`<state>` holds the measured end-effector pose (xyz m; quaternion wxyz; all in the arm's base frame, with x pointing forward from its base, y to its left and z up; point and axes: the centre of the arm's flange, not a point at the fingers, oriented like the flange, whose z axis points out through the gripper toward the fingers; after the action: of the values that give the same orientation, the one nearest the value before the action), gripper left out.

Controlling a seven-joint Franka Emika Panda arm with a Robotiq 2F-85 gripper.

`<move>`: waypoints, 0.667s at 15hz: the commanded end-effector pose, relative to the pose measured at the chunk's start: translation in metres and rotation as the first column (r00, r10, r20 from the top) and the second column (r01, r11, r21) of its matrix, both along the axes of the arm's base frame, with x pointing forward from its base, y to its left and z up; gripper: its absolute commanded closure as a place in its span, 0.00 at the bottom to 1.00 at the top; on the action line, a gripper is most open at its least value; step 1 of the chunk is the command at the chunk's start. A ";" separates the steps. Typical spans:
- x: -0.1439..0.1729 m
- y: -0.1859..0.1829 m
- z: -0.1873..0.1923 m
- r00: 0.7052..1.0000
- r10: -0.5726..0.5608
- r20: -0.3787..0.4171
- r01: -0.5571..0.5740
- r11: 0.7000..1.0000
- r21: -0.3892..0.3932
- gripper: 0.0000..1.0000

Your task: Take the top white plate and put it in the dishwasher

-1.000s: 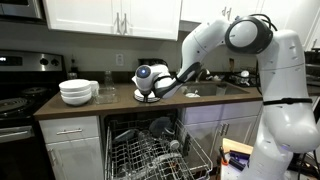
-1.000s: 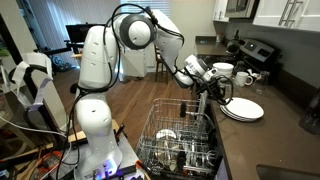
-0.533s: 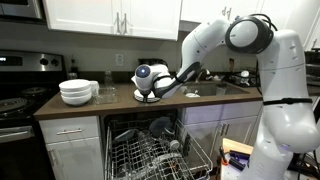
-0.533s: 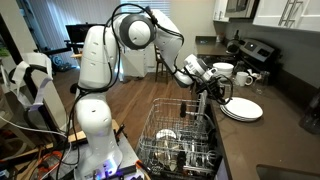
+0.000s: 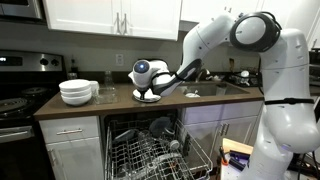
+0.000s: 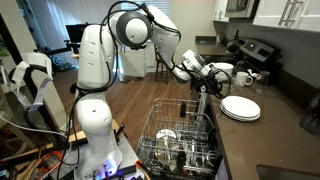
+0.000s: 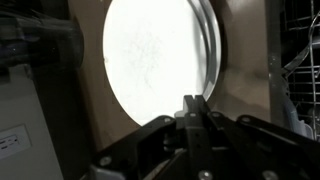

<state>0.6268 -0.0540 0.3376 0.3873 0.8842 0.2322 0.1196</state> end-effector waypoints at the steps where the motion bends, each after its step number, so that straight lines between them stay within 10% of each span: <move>1: -0.004 0.008 0.012 1.000 0.021 -0.020 -0.020 1.000 0.006 0.94; 3: -0.003 0.008 0.009 1.000 0.020 -0.023 -0.020 1.000 0.011 0.94; 5: -0.002 0.006 0.007 1.000 0.013 -0.026 -0.012 1.000 0.014 0.69; 10: -0.001 -0.005 -0.001 1.000 0.007 -0.029 -0.006 1.000 0.022 0.42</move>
<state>0.6270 -0.0507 0.3372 0.3822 0.8866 0.2313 0.1200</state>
